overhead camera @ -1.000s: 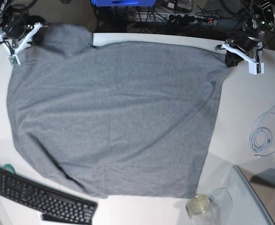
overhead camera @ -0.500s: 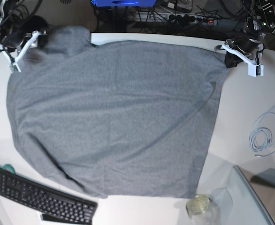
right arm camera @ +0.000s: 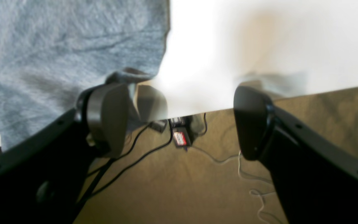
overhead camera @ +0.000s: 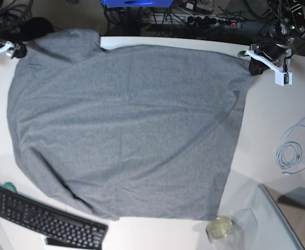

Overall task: Layout the t-shirt on the table in an organized manner, then fold the t-shirt properly
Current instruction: 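Hold the corners and tug them outward with both grippers to smooth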

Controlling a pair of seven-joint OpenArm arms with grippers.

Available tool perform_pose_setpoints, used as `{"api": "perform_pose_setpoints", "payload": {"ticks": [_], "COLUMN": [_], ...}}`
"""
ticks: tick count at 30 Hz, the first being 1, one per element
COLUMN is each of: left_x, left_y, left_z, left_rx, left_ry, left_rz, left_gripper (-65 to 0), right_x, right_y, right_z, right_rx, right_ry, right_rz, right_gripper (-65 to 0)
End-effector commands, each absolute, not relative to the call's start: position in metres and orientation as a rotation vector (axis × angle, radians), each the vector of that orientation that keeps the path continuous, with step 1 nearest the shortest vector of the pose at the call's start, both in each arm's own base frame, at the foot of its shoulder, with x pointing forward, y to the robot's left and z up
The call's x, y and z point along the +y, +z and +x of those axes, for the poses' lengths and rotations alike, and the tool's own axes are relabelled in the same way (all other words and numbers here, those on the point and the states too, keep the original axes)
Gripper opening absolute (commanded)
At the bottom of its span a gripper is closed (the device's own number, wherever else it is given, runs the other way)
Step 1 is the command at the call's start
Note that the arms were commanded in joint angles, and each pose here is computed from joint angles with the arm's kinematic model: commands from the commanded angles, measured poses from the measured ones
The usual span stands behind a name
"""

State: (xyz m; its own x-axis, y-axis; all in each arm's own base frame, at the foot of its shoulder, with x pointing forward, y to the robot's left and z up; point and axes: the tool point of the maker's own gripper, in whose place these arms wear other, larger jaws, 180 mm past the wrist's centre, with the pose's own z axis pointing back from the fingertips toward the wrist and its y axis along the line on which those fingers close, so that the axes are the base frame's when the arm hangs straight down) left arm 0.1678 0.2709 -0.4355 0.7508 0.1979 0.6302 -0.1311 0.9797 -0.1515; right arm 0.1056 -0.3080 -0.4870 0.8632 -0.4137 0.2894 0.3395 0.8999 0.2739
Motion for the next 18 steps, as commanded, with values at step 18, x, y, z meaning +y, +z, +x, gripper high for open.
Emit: {"api": "perform_pose_setpoints", "payload": {"ticks": [18], "left_x": [0.278], "left_y": [-0.436], "left_z": [0.168], "left_rx": [-0.708], "left_ry": [0.192], "left_rz": [-0.094], "left_gripper": [-65.0], "right_x": [-0.294], "right_y": [-0.476], "right_z": [0.103], "right_rx": [-0.364], "right_ry": [-0.512], "right_rz": [0.523], "right_gripper": [-15.5]}}
